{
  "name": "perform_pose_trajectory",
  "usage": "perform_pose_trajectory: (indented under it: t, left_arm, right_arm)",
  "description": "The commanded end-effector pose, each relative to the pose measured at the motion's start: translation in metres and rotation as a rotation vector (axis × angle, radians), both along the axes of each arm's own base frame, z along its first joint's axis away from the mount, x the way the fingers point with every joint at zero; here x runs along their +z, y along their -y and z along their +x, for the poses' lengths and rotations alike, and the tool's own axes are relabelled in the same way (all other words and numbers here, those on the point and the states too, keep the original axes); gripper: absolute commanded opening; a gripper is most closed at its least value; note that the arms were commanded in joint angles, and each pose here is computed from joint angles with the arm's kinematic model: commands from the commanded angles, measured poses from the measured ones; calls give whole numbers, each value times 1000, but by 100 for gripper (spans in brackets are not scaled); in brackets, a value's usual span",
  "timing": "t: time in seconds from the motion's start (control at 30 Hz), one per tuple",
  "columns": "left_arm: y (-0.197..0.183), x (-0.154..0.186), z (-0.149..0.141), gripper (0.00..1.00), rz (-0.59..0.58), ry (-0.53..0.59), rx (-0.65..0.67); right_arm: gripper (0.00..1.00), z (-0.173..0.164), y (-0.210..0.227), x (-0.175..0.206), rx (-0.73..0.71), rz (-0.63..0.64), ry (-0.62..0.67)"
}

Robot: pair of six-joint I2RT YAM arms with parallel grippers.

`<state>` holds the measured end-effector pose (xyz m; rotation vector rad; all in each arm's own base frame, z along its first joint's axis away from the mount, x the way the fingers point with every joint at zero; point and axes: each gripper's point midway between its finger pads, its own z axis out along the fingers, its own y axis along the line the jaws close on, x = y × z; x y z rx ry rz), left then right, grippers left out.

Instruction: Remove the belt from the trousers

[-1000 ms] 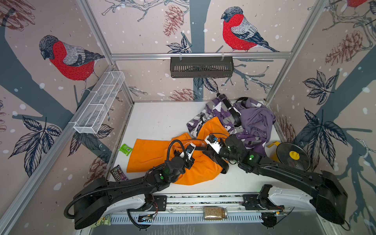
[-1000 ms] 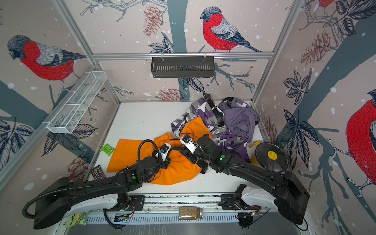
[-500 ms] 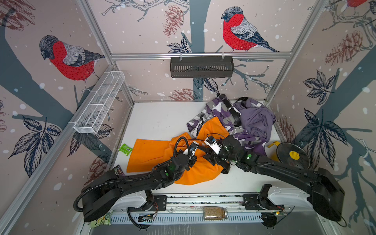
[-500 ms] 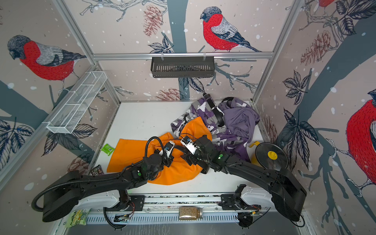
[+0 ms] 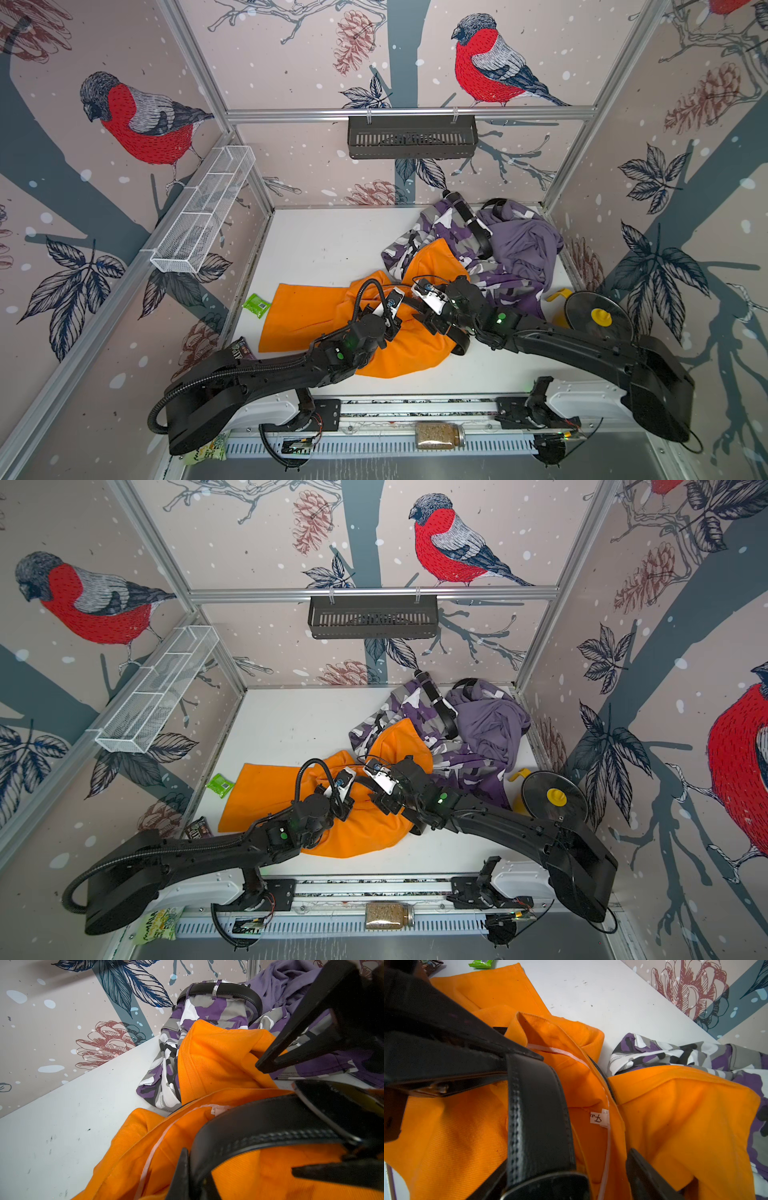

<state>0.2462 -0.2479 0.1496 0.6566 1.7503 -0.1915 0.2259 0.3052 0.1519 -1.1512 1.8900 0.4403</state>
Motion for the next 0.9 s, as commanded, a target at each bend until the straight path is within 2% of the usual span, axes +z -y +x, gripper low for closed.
perform_pose_trajectory:
  t: [0.0,0.17,0.4,0.63,0.87]
  left_arm:
    - [-2,4,2,0,-27,2,24]
    - [-8,2,3,0,-21,4,48]
    - [-21,4,5,0,-34,21,105]
    - [-29,2,6,0,-24,34,142]
    - [-67,4,12,0,-58,67,309]
  right_arm:
    - [68,5,-3,10,-6,14,37]
    - [40,-1,0,2,12,-4,6]
    - [4,-11,6,7,77,52,-55]
    - [0,-7,23,9,62,103,-118]
    - [0,-8,37,-8,17,96,-242]
